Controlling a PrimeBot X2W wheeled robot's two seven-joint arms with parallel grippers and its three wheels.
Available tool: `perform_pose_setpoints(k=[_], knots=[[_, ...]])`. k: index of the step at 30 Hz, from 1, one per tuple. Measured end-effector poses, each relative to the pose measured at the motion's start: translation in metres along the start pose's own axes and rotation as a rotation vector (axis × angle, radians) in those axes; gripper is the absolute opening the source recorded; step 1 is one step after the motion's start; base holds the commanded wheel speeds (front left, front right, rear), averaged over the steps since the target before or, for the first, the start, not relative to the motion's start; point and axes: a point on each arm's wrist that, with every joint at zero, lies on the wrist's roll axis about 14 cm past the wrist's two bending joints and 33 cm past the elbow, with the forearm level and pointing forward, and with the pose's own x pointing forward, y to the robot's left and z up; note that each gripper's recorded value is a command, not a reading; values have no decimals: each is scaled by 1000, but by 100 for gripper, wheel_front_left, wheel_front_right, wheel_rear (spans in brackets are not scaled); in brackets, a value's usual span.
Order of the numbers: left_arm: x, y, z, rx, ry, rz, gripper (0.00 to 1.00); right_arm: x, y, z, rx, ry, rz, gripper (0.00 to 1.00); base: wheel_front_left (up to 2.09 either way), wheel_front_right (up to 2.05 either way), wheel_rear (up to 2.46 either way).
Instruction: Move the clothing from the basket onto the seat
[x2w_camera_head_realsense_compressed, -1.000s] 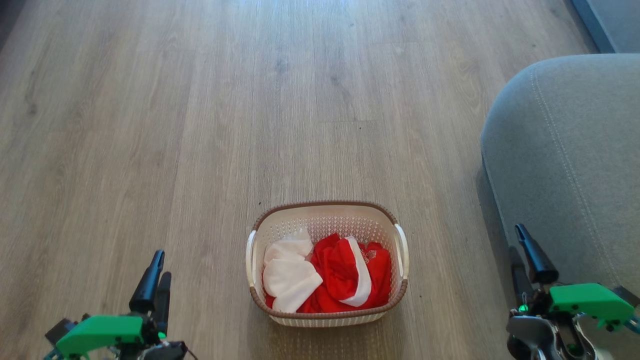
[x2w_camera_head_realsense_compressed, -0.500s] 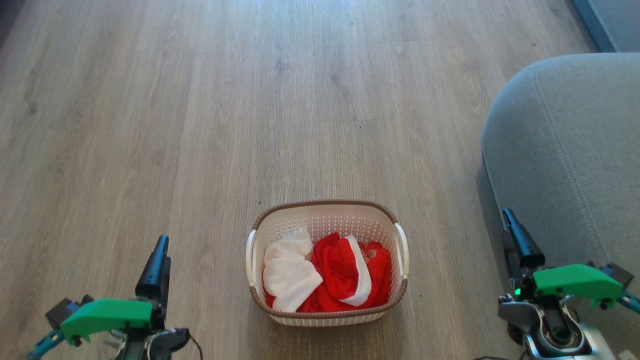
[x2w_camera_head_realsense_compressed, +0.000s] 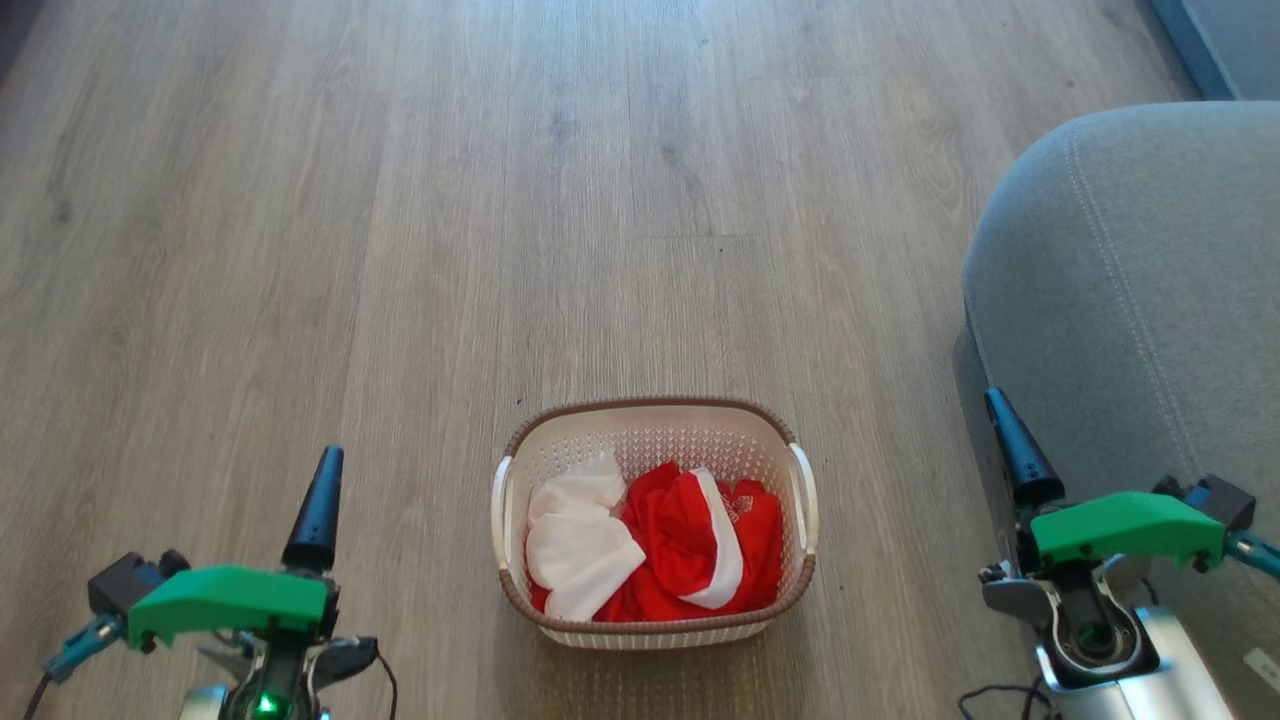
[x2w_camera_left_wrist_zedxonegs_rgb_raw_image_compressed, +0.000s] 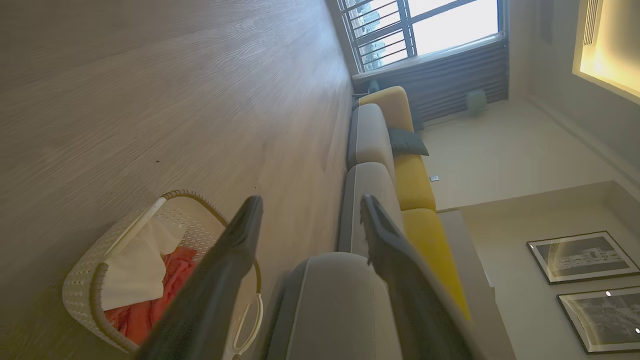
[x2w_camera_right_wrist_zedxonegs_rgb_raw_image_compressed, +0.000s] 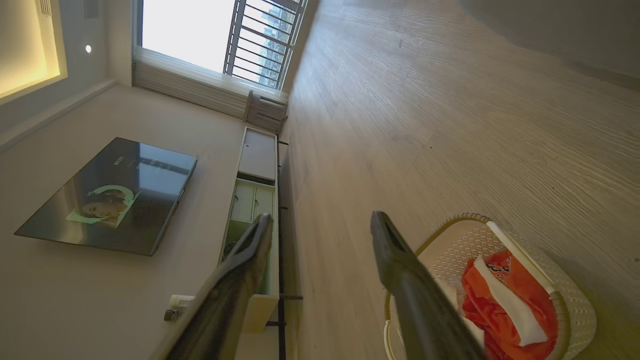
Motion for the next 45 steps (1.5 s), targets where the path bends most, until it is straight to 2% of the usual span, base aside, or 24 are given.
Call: perform_pose_setpoints(k=[18, 25, 45], knots=[[13, -18, 0, 324, -1, -50, 100, 13, 9, -9, -291, 28, 20, 100, 0, 0, 0], [17, -23, 2, 447, -13, -61, 100, 22, 22, -7, -408, 21, 57, 100, 0, 0, 0], [28, -34, 10, 743, -69, -65, 100, 38, 37, -14, -711, 36, 112, 100, 0, 0, 0]])
